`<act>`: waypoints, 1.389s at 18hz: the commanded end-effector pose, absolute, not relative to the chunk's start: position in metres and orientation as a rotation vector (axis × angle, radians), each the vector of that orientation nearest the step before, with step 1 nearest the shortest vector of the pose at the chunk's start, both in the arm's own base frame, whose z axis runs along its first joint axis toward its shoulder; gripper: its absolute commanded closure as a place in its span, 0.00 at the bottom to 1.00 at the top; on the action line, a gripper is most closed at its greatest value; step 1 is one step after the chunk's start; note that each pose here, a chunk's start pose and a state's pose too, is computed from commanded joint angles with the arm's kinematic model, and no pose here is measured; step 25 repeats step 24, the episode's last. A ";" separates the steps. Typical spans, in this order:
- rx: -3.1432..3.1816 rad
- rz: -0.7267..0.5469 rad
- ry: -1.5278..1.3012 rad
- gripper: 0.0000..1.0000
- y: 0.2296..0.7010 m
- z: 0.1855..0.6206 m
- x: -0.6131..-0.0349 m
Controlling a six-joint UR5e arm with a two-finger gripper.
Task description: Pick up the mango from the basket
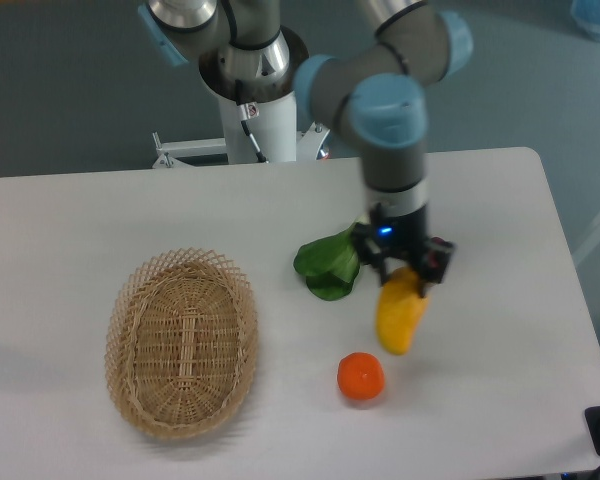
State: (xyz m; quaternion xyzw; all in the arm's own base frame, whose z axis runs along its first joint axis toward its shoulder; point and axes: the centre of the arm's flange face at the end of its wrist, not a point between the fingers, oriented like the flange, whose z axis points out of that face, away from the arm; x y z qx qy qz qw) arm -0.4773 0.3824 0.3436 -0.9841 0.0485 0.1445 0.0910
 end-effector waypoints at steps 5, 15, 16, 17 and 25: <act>-2.926 0.424 0.146 0.48 0.376 0.339 -0.490; -2.927 0.423 0.130 0.48 0.371 0.338 -0.493; -2.926 0.425 0.130 0.48 0.371 0.339 -0.492; -2.927 0.426 0.130 0.48 0.371 0.339 -0.492; -2.917 0.417 0.122 0.48 0.369 0.340 -0.493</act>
